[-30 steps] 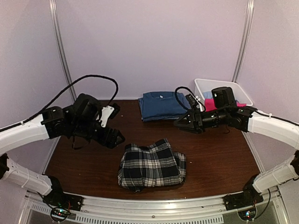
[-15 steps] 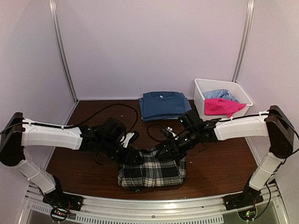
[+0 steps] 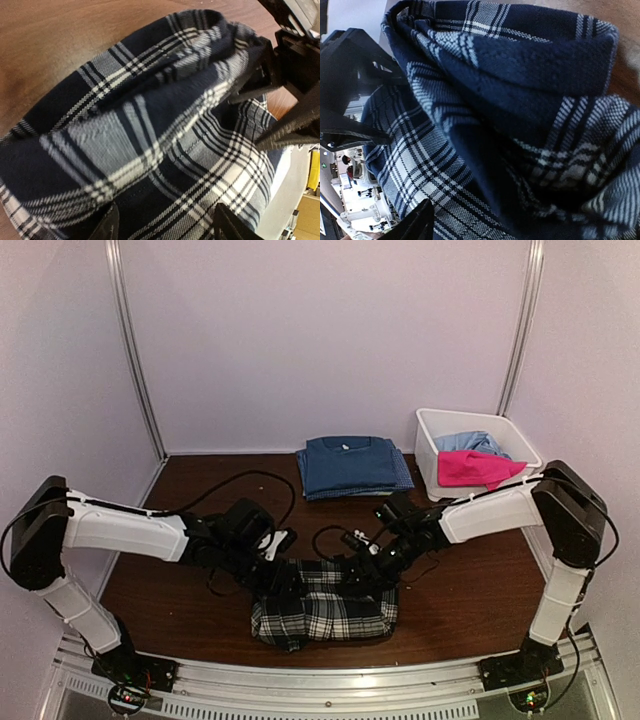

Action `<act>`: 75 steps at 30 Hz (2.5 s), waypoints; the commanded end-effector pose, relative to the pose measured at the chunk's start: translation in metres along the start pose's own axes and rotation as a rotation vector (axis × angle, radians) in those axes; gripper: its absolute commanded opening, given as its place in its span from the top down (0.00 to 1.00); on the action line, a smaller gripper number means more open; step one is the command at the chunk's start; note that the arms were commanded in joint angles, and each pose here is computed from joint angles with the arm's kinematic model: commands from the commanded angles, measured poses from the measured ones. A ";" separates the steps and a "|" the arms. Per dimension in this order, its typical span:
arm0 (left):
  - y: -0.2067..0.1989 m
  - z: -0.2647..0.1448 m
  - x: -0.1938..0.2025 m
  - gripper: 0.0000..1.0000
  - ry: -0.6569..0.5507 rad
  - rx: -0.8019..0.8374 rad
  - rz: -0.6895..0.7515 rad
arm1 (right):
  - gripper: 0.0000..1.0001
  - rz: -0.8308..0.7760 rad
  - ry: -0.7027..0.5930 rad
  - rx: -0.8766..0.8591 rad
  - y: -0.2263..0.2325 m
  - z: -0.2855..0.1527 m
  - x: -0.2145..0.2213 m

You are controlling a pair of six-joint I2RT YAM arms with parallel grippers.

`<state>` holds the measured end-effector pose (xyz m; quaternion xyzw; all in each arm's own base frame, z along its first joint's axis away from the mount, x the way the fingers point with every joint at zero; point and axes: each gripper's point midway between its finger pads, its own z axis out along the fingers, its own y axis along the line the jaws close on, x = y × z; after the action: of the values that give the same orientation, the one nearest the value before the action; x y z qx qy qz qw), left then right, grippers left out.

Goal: Fold and stack the mixed laundry pile
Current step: Smooth out the square-folded skirt at the center of the board.

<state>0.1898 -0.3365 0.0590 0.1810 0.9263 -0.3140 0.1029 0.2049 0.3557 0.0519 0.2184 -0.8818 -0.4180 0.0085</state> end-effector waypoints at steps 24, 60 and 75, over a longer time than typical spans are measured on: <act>0.038 -0.096 0.059 0.10 -0.304 0.142 -0.544 | 0.33 -0.045 0.091 0.236 -0.035 0.002 0.059; 0.026 -0.104 -0.051 0.15 -0.718 0.096 -0.292 | 0.41 0.087 0.230 0.317 -0.137 0.006 0.083; 0.064 -0.124 0.012 0.02 -0.514 -0.005 -0.509 | 0.42 0.074 0.217 0.299 -0.135 0.008 0.077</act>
<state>0.2264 -0.2316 0.1501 -0.0585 0.8665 -0.3634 0.3372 0.2000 0.3367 0.0313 0.2896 -0.8371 -0.4635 0.0244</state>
